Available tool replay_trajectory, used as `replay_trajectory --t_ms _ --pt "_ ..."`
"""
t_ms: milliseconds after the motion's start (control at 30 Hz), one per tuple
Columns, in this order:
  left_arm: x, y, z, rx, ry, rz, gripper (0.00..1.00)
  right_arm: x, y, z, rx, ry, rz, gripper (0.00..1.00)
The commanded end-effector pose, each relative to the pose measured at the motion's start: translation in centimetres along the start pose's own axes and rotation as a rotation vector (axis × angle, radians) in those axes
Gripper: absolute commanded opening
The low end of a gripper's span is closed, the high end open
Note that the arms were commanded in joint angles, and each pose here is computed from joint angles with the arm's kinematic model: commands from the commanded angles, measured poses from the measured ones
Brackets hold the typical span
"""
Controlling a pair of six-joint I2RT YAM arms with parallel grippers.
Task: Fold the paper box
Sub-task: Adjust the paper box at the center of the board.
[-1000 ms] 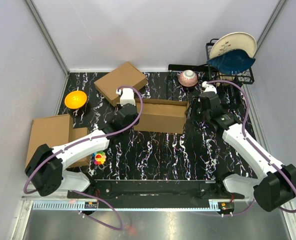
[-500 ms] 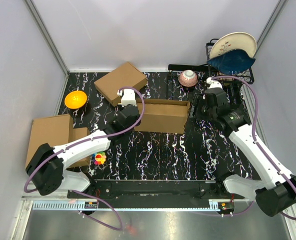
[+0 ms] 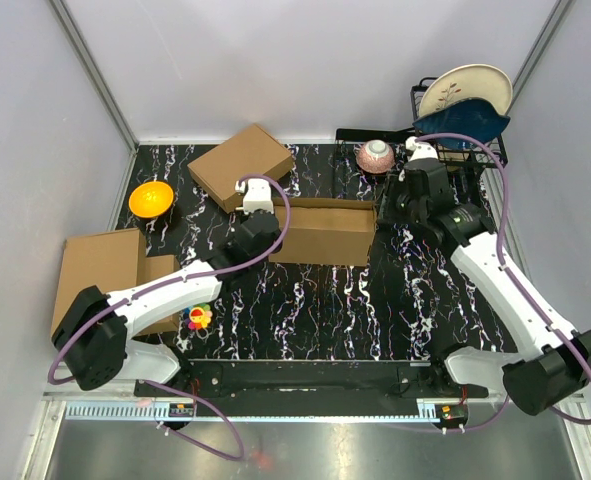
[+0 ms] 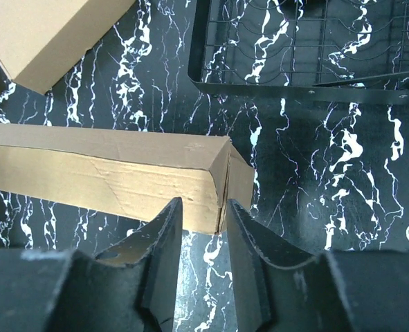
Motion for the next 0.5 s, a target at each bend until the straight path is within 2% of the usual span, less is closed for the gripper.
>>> replay_trajectory --t_ms 0,233,467 --pt "0.0 -1.8 10.8 0.335 0.280 0.071 0.00 0.7 0.2 -0.7 -0.020 -0.044 -0.018 0.37" --pt "0.0 -1.8 10.4 0.326 0.281 0.071 0.00 -0.6 1.1 0.4 0.001 -0.072 0.028 0.43" --pt "-0.1 -1.9 10.6 0.327 0.285 0.072 0.00 -0.9 2.4 0.6 -0.006 -0.076 0.042 0.37"
Point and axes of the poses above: each gripper's point midway between its finger pads, its own y axis out along the fingers, its own x axis along the line the jaws close on, z = x × y, the point moved 2 cm from there along -y, back along the fingers, and after that the axes turned 15 degrees about y, right-handed, at the moved point
